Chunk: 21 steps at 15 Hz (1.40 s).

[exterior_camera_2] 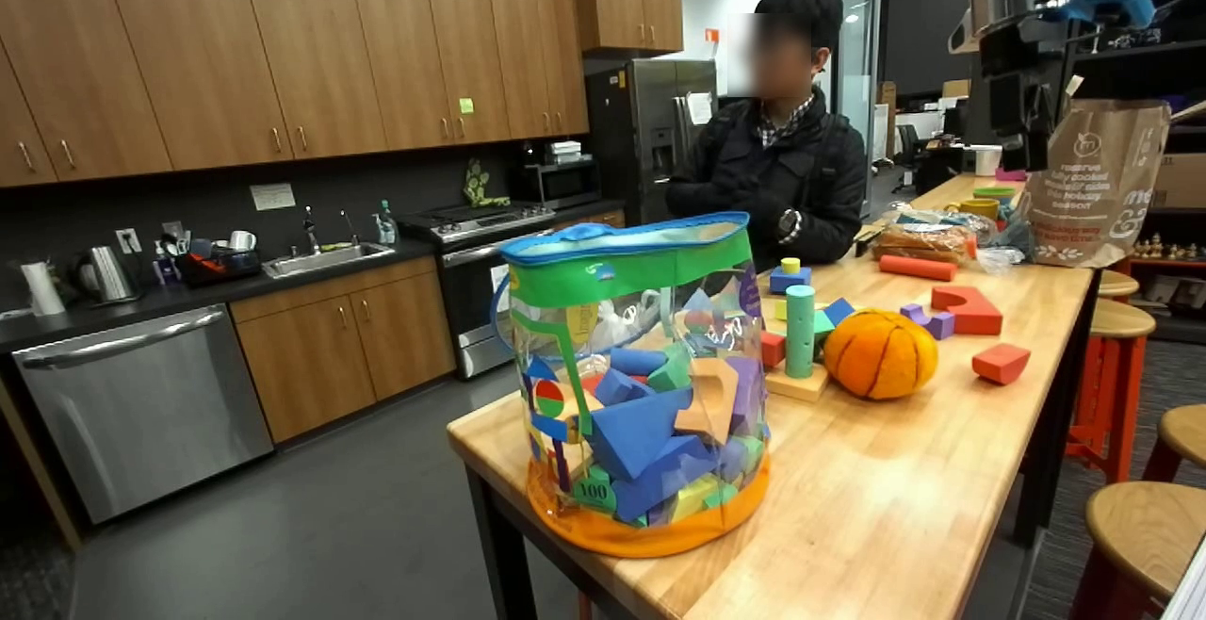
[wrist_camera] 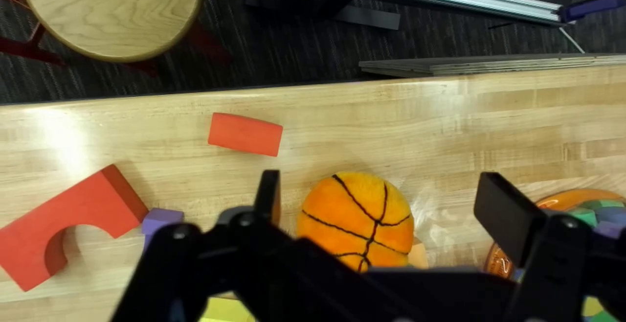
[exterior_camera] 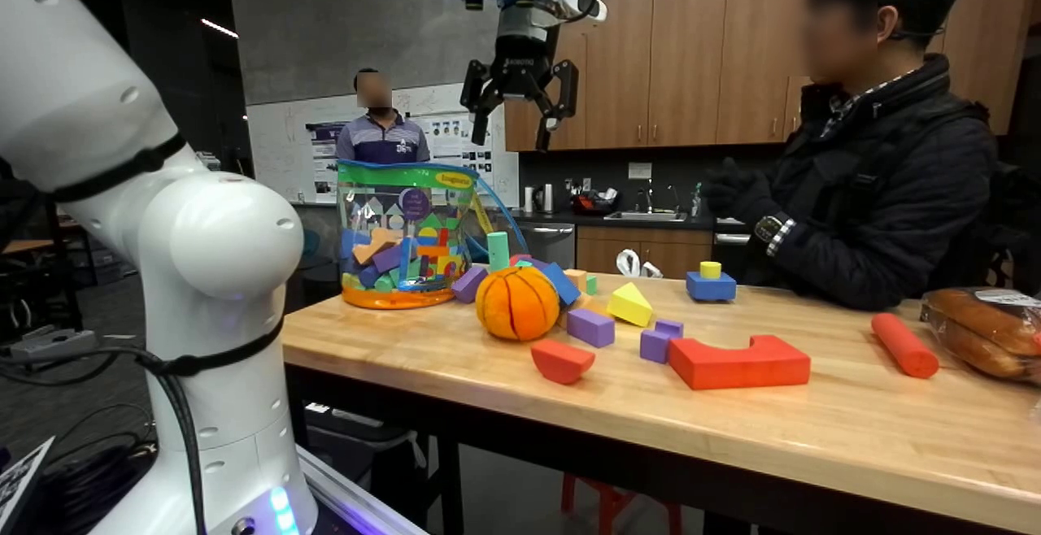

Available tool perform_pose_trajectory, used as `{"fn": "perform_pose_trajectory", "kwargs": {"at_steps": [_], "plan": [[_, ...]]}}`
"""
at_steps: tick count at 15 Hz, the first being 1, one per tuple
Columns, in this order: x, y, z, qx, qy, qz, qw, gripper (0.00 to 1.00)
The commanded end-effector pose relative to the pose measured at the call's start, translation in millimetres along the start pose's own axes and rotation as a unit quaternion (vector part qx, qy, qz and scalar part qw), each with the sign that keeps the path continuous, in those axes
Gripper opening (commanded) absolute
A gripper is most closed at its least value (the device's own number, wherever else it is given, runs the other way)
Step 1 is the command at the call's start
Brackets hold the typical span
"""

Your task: Move two blocks from the bag to the table

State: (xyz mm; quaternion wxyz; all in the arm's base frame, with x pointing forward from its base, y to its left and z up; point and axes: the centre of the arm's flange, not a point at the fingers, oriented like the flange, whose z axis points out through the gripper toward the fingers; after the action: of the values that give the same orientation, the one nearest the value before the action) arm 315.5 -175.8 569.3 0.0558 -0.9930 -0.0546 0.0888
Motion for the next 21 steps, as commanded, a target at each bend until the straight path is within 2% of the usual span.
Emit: {"fn": "perform_pose_trajectory", "kwargs": {"at_steps": [1,6,11,16,21], "plan": [[11.6,-6.7,-25.5,-0.030,0.004,-0.011,0.9995,1.00],[22.4,-34.5,-74.0,-0.087,0.034,-0.042,0.9948,1.00],[36.8,-77.2,-115.2,-0.137,0.075,-0.088,0.9838,1.00],[57.7,-134.3,-140.1,-0.177,0.129,-0.155,0.9634,1.00],[78.8,-200.5,-140.2,-0.212,0.165,-0.220,0.9378,1.00]]}}
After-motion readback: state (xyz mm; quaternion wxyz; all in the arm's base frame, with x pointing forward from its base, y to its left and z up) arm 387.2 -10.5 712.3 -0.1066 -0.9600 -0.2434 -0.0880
